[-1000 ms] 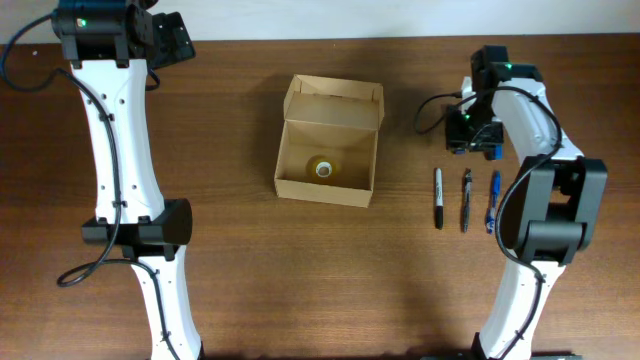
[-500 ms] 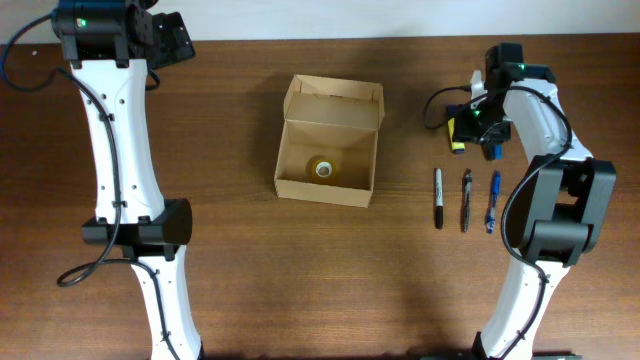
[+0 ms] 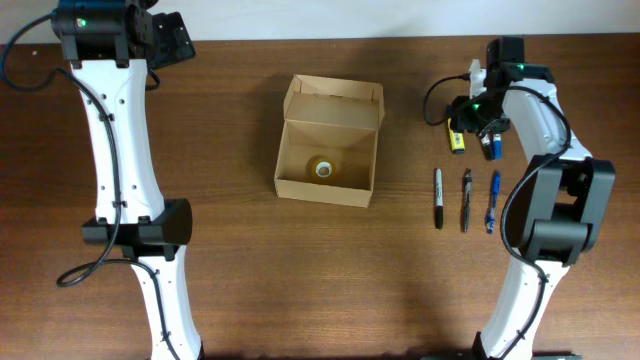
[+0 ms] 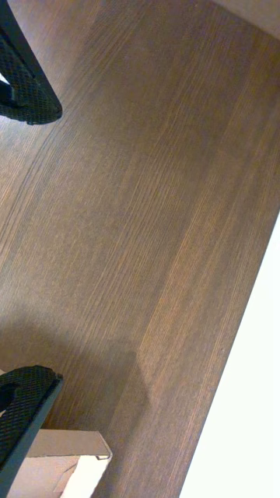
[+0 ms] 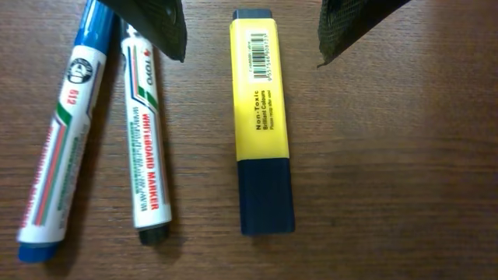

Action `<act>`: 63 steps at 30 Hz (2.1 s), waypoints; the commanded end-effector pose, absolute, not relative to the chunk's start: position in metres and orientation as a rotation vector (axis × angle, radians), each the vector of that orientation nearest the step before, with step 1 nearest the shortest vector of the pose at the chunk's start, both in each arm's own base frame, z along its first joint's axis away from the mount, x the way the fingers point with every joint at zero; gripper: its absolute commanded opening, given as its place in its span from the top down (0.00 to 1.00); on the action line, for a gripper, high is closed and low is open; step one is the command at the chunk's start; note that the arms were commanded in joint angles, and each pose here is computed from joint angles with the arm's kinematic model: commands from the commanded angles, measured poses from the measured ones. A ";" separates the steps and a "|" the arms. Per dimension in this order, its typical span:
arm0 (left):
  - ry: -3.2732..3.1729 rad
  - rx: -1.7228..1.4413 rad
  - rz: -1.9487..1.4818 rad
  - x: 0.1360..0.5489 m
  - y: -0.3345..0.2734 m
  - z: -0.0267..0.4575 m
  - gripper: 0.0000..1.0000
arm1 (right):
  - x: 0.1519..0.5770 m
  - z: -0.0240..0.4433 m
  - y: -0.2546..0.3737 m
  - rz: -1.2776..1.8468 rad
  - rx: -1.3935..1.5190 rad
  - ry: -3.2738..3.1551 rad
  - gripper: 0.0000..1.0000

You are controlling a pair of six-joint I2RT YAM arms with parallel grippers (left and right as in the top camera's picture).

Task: Pack container
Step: 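Grasp the yellow highlighter with the right gripper and lift, then carry the highlighter into the box and release it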

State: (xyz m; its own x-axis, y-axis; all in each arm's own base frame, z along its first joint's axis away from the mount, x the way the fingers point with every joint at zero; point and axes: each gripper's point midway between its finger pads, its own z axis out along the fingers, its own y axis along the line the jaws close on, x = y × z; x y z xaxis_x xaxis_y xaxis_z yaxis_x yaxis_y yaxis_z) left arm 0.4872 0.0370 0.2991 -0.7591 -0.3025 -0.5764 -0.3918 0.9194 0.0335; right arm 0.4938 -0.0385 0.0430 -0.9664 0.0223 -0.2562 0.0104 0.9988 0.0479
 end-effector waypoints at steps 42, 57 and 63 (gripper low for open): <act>2.489 -0.481 0.214 0.485 0.039 0.302 0.00 | 0.478 -0.023 -0.026 0.018 0.171 3.044 0.96; 2.489 -0.481 0.214 0.485 0.039 0.302 0.00 | 0.527 0.174 0.017 0.073 0.026 2.768 0.96; 2.489 -0.481 0.214 0.485 0.039 0.302 0.00 | 0.506 0.257 0.102 0.086 -0.375 2.595 0.96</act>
